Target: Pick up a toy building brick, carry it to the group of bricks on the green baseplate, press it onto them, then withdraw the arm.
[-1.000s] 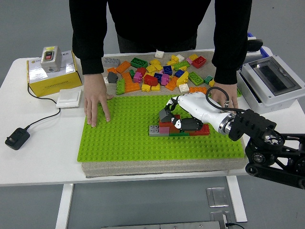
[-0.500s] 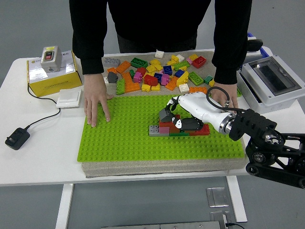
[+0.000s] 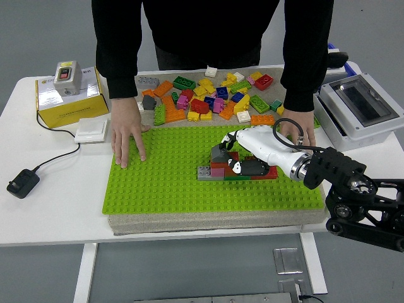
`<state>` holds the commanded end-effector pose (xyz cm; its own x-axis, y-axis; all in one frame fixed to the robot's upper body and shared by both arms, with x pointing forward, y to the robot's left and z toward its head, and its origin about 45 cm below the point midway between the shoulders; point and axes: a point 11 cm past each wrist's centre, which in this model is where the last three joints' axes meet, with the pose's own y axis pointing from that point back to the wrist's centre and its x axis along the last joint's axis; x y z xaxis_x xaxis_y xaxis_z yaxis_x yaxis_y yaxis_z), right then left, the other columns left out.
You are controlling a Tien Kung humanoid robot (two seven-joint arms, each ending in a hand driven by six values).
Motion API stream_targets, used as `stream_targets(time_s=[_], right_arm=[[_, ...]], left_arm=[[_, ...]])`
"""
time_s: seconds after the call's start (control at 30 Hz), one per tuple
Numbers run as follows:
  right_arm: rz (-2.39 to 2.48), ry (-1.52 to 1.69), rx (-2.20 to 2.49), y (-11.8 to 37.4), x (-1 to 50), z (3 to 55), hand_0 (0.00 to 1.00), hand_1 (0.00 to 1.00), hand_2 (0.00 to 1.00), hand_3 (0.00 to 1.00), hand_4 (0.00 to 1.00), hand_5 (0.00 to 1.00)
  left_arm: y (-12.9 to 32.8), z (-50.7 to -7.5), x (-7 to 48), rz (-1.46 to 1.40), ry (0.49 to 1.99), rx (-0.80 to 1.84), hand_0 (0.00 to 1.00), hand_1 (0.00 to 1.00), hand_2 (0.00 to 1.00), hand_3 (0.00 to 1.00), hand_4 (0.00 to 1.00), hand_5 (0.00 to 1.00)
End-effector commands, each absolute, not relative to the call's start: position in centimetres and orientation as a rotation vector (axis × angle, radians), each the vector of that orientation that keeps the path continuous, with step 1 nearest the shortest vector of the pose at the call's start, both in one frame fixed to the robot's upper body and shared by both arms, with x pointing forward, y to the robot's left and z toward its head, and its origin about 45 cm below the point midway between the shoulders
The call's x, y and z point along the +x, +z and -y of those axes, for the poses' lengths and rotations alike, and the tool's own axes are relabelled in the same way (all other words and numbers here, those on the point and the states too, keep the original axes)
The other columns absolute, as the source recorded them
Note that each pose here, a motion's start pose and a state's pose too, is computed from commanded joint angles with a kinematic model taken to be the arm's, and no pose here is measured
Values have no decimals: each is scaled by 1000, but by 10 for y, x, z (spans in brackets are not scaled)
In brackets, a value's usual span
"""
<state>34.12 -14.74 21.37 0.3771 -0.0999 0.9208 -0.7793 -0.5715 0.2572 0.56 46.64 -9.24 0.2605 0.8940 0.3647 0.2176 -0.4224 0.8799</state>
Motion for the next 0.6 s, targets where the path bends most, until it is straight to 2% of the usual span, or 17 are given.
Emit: stream_targets(time_s=[0.6], right_arm=[[754,1238,1917,214,342,147,40,100,652,687,383,449]], left_arm=[[-92,-467,8,-1007,1195,1808,695,652,511,642,150,707]])
